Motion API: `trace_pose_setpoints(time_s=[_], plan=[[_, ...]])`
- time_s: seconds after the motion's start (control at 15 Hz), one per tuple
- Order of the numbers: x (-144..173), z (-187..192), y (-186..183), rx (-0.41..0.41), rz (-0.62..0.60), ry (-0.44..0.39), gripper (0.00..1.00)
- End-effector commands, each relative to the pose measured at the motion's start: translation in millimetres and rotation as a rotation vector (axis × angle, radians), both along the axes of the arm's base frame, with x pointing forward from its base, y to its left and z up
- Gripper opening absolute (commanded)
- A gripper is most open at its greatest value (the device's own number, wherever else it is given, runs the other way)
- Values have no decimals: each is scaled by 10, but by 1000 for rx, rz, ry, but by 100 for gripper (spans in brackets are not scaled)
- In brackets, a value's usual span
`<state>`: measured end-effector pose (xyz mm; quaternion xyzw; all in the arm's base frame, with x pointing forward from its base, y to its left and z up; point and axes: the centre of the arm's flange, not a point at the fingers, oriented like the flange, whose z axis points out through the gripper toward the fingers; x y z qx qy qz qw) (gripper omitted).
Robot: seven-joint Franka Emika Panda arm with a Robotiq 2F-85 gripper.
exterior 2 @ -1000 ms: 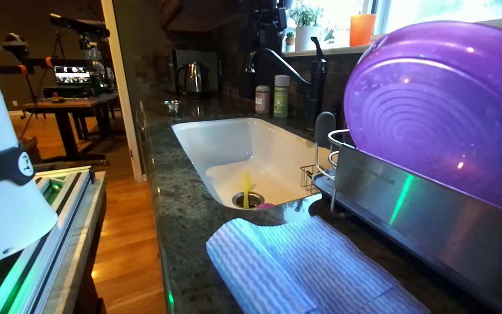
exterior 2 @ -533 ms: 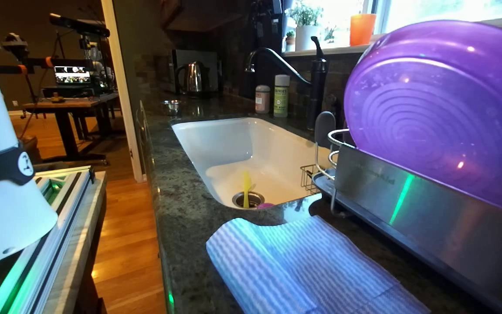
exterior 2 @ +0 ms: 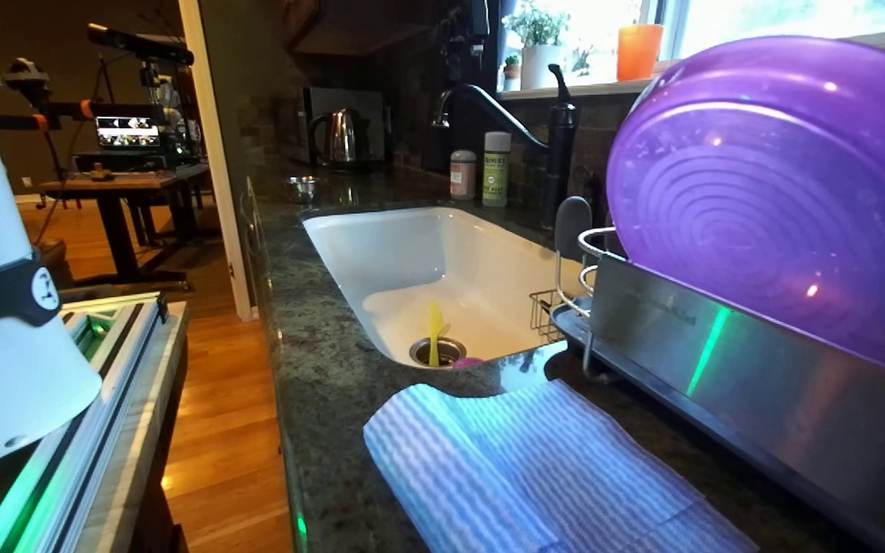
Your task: Rotate the water faucet to the left and remove the yellow knife from the sink and place it on the counter top
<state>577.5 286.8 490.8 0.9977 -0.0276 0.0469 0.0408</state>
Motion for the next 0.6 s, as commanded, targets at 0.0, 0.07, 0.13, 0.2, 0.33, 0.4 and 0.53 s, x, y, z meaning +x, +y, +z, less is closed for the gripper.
trace_pose_setpoints(time_s=[0.0,0.07,0.13,0.2,0.33,0.4,0.53], plan=[[-137,-209,-27,19,-8,23,100],[-148,-248,-28,15,-16,33,100],[-155,-269,-33,12,-21,38,100],[-153,-298,-31,15,-20,37,100],[-145,-348,3,39,-1,28,100],[-119,-380,40,62,7,23,100],[-79,-449,134,106,23,20,100]])
